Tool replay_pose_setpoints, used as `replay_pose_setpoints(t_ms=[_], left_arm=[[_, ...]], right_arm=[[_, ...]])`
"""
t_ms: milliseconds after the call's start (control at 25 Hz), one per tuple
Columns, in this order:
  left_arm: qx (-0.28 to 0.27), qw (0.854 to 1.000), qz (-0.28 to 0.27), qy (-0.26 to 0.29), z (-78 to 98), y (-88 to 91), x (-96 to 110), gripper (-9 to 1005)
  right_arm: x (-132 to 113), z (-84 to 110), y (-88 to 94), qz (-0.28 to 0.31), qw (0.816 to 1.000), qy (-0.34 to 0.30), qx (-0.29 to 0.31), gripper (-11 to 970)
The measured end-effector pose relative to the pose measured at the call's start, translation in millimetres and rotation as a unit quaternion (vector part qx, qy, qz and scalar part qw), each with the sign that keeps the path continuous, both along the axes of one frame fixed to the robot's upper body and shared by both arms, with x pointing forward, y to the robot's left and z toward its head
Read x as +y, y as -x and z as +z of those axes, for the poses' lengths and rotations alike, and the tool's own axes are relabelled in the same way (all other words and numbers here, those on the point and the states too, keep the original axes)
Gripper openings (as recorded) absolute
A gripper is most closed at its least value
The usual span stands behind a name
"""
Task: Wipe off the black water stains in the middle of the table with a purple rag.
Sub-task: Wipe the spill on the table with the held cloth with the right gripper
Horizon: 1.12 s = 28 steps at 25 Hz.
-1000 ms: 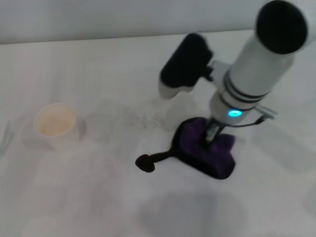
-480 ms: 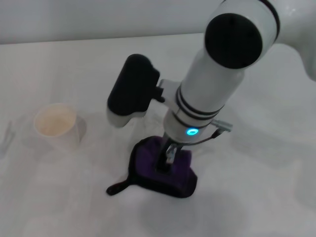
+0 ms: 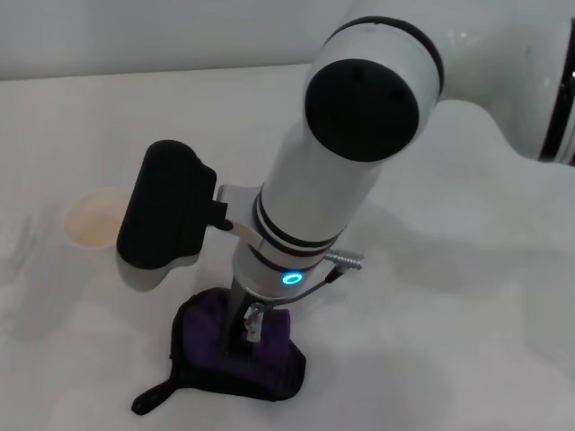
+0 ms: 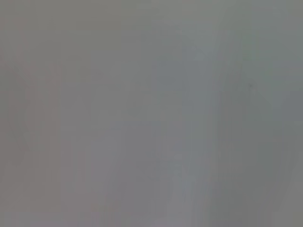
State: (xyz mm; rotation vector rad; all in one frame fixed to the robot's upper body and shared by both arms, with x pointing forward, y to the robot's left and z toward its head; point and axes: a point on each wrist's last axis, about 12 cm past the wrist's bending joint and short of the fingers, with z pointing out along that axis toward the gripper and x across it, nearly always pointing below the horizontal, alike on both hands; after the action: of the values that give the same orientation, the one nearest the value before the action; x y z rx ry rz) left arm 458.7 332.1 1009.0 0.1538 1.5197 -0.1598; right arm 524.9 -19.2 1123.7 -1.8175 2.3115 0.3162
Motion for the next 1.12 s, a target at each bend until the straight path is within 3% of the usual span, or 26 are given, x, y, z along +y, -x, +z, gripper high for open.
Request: replay_pose_setpoints(t_ms=[160,560,800,960,1120], left_arm=[[0.001,1.000,0.000,0.000,-0.5,0.5,-0.1,861],[0.003,1.000,-0.002,-0.001,-0.1,-2.6,-0.7,861],[0.002,1.000,0.002,-0.001,0.5,-3.3,0.9,861],[0.001,1.000,0.004,-0.001,1.2,-4.2,2.1,861],[-0.002,1.000,0.001,-0.002,2.7,-8.0,0.6,861]], right_arm=[[-2.2,-4.1,-8.4,-0.013,1.000,0.010,-0.008,57],[-24.9,-15.2,-48.8,-0.076,0.995,0.052,-0.047,57],[-38.9,-10.9,-68.6,-0.118,0.984,0.086,-0.103,57],[-40.8,-7.9,-70.3,-0.123,0.983,0.085,-0.102,57],[-35.1,-8.6,-59.8,-0.100,0.989,0.070,-0.080,56]])
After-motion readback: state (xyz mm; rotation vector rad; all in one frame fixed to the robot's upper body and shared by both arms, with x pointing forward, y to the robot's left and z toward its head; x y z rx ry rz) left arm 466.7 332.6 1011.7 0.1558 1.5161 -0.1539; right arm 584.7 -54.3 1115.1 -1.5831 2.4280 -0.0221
